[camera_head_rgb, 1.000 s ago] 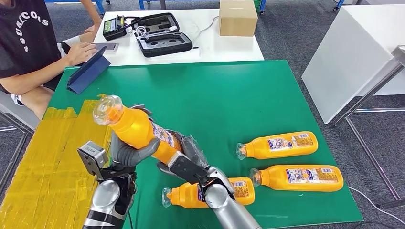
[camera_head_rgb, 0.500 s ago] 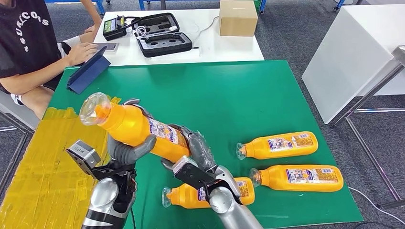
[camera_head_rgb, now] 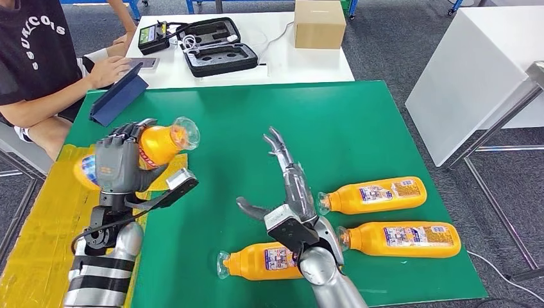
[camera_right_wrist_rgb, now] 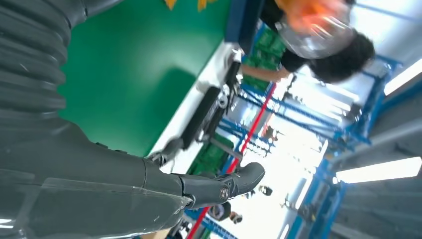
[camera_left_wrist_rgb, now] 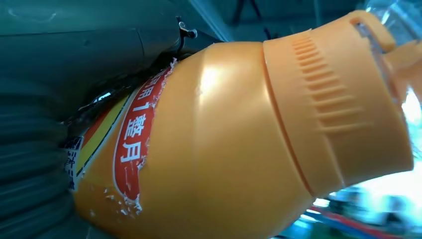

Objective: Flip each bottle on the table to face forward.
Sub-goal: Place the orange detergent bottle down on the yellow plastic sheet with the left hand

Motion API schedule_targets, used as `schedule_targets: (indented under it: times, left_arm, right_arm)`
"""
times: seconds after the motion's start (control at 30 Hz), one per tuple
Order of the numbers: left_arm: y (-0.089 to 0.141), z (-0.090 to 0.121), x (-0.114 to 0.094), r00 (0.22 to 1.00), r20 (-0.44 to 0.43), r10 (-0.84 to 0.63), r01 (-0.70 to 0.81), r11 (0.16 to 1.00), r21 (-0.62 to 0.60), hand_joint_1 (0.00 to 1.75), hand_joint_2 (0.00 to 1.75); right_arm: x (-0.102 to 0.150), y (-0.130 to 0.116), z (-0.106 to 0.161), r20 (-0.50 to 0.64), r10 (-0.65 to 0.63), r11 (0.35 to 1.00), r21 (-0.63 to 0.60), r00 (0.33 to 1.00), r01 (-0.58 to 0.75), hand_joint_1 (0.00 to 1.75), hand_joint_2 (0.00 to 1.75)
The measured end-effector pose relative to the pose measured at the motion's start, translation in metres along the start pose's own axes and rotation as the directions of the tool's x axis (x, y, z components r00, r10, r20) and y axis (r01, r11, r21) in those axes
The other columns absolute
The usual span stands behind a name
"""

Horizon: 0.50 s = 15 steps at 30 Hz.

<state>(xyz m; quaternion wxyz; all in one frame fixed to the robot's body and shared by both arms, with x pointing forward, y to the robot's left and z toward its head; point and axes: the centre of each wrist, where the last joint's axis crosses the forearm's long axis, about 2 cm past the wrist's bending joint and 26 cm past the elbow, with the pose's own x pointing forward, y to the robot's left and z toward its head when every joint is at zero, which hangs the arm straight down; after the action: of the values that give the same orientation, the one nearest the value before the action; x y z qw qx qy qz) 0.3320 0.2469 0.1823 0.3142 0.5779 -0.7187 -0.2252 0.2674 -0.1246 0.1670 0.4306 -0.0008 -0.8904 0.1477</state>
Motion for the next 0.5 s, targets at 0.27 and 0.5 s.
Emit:
schedule_targets:
  times: [0.27, 0.5]
  left_arm:
    - [-0.025, 0.002, -0.053, 0.966, -0.053, -0.251, 0.234, 0.945, -0.227, 1.75, 1.75]
    - [-0.051, 0.025, -0.072, 0.936, 0.008, -0.353, 0.316, 0.828, -0.463, 1.75, 1.75]
  right_arm:
    - [0.003, -0.021, 0.006, 0.021, -0.004, 0.996, -0.088, 1.0, 0.005, 0.0, 1.75]
    - [0.004, -0.031, 0.012, 0.019, -0.009, 0.994, -0.105, 1.0, 0.011, 0.0, 1.75]
